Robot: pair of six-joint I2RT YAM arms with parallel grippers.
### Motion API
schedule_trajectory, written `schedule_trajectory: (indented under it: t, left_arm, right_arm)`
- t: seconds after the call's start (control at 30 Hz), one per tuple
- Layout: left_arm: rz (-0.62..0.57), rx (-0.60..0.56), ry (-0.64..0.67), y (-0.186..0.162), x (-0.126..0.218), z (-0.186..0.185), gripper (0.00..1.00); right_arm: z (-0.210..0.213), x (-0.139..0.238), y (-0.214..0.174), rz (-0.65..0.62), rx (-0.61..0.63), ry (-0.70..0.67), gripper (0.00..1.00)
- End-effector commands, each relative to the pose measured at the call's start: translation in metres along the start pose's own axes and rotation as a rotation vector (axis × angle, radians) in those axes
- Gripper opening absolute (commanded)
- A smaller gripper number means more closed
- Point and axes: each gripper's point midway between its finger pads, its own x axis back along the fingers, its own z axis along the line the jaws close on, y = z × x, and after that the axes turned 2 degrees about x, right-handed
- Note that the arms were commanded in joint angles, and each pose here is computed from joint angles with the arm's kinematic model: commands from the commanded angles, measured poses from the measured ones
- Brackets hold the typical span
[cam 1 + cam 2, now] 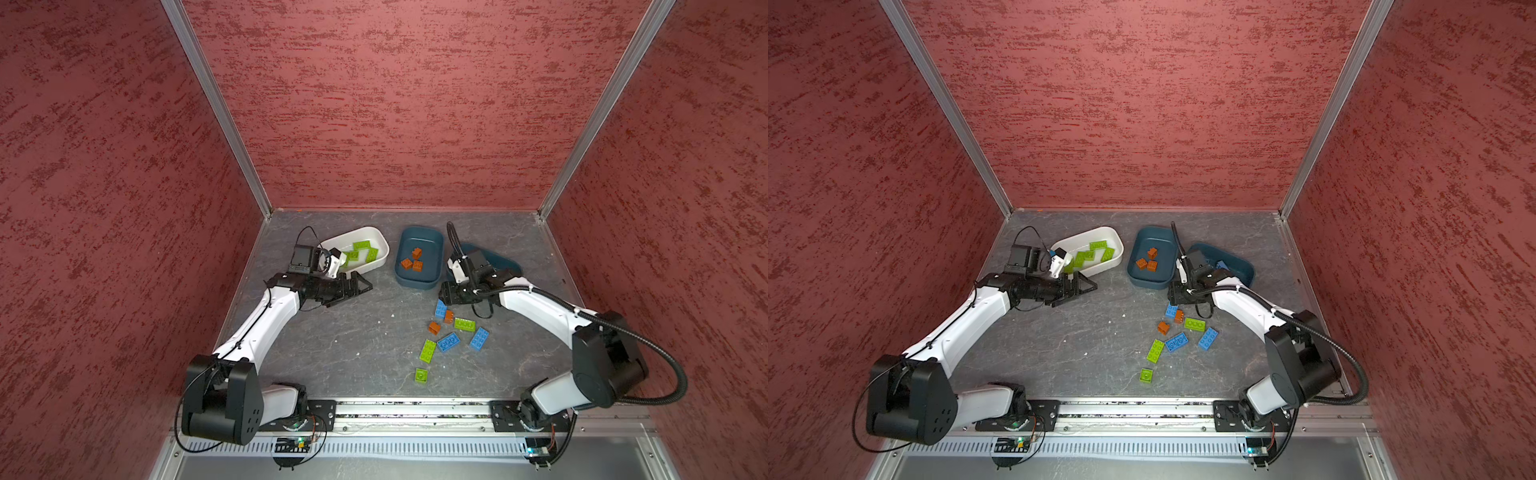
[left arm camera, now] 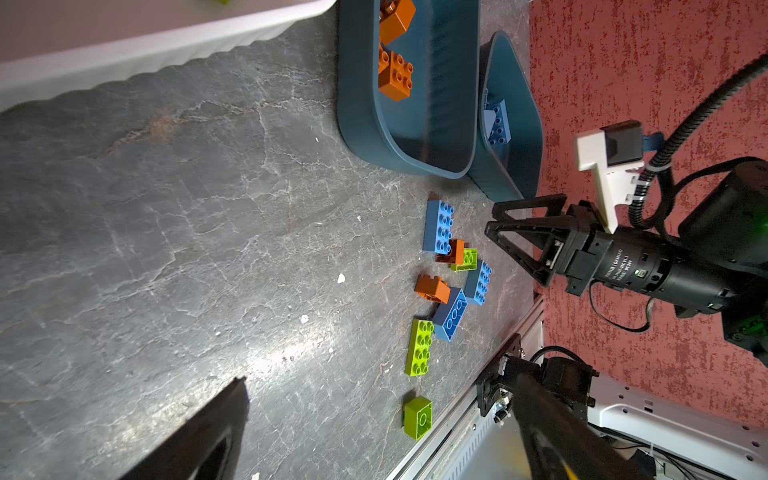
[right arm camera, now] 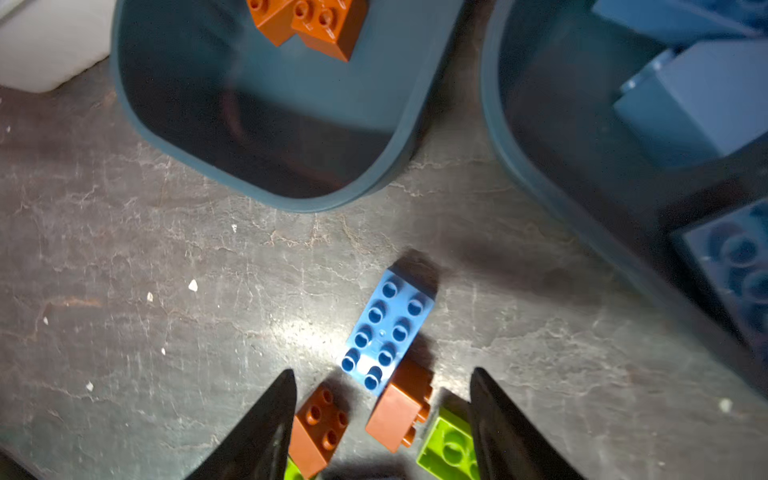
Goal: Sort the legos into containers by color
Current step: 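Lower the right gripper onto a blue brick near the tubs and grasp it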
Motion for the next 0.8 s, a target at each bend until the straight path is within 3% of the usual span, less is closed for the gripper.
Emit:
schedule_trajectory:
  t: [0.0,0.27,0.77]
  left_arm:
    - [-0.005,-0.031,0.003,0.003,0.0,-0.001,1.0]
    - [-0.017,-0.04,0.005,0.001,0.004,0.001,1.0]
    - [-0.017,-0.038,0.007,-0.001,0.006,0.005,1.0]
  right_arm:
    - [-0.004,-0.017,0.003,-0.02,-0.147,-0.074,0.67]
    - [-0.001,-0.047,-0.009,0.037,-0.15,-0.135,0.64]
    - [-0.005,-0.053,-0.014,0.058,-0.036,-0.282,0.31]
